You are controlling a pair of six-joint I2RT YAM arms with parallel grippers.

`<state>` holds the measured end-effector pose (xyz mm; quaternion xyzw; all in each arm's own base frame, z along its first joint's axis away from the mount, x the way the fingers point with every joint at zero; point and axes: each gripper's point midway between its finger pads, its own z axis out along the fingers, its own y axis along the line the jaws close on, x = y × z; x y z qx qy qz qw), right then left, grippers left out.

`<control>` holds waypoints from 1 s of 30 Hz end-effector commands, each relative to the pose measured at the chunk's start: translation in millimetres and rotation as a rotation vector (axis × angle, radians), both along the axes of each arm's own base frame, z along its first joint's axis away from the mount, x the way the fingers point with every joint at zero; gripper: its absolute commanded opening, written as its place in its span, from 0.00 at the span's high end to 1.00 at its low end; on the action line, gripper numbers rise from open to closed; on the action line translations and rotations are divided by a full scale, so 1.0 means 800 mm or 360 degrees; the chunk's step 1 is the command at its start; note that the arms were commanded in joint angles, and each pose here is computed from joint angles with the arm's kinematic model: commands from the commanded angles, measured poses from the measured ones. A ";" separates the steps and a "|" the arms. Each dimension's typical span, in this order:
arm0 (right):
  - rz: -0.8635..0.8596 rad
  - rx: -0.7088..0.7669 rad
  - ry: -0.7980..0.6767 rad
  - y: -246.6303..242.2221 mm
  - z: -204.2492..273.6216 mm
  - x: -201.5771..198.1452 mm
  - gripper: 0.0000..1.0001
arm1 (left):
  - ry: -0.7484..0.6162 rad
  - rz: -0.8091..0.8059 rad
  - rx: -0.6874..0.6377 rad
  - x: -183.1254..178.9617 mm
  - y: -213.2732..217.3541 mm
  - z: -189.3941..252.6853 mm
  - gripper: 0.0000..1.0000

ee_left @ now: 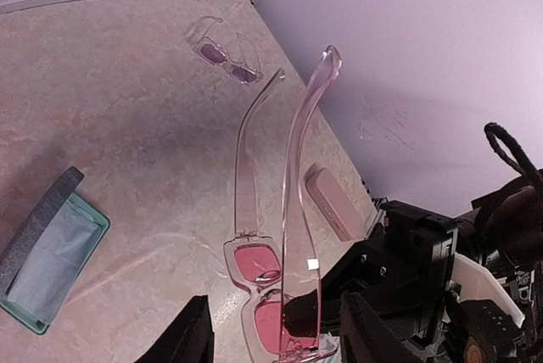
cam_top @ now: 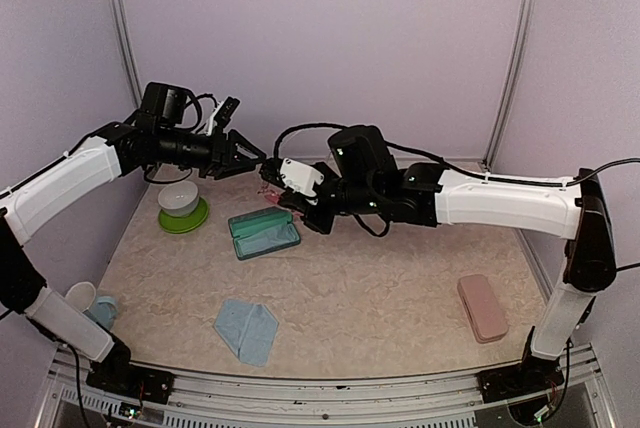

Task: Organize the sunglasses
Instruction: Fold the left temple of the sunglasses on the sunglasses.

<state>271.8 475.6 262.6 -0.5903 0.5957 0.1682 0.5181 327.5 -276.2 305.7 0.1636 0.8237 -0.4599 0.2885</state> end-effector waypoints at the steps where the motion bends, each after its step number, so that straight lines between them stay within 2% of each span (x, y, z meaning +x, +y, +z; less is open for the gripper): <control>1: 0.0088 0.0101 -0.0084 0.005 0.034 -0.019 1.00 | -0.0088 -0.0121 -0.0036 -0.013 -0.014 0.011 0.50; 10: 0.0133 0.0127 -0.0128 0.007 0.042 -0.025 1.00 | -0.0056 -0.0070 0.0053 -0.008 -0.011 -0.009 0.52; 17: 0.0148 0.0127 -0.0125 0.007 0.040 -0.028 1.00 | -0.0136 -0.0062 -0.0005 -0.014 -0.007 0.018 0.49; 30: 0.0161 0.0149 -0.0140 0.006 0.046 -0.031 1.00 | -0.0104 0.0000 0.0002 -0.009 0.008 0.008 0.53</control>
